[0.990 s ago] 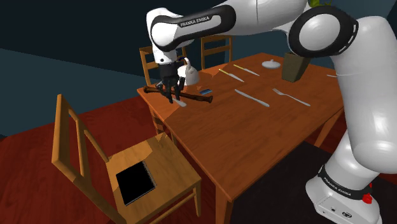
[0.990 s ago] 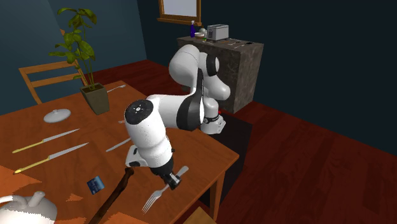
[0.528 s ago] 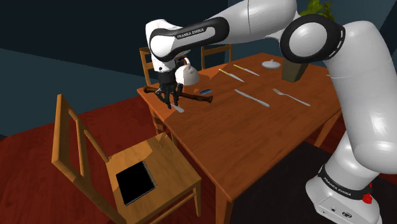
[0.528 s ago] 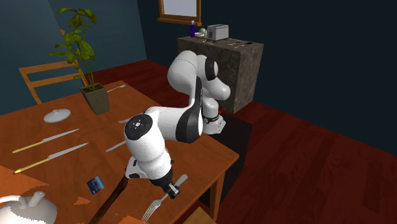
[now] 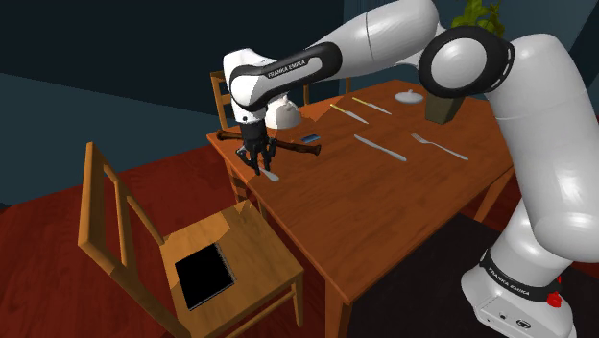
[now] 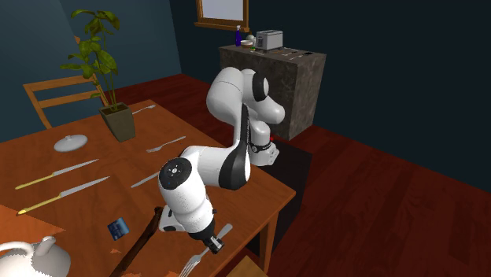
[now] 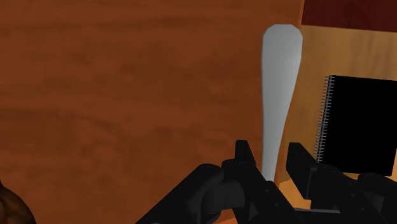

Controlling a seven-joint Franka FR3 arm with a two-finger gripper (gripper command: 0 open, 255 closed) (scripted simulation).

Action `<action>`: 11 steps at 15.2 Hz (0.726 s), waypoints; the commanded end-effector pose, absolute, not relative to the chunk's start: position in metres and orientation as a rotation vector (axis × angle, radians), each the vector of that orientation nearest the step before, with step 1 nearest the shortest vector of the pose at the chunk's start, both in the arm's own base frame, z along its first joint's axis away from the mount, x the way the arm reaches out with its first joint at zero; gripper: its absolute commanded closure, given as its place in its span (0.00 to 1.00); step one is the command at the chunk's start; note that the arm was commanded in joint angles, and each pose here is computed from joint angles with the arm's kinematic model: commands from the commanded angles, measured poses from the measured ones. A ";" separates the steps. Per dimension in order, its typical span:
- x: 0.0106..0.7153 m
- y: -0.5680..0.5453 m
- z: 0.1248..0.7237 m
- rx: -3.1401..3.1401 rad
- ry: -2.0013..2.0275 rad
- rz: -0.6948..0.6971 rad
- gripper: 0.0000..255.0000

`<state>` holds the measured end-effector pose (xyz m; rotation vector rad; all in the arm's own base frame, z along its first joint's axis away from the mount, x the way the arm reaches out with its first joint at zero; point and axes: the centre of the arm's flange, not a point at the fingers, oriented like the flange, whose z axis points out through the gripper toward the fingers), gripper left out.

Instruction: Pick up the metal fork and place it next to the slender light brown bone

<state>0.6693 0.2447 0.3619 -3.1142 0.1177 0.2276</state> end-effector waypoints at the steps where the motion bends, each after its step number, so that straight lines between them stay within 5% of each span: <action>1: 0.669 0.245 0.352 -3.114 0.118 0.227 1.00; 11: 0.669 0.245 0.323 -3.114 0.118 0.227 1.00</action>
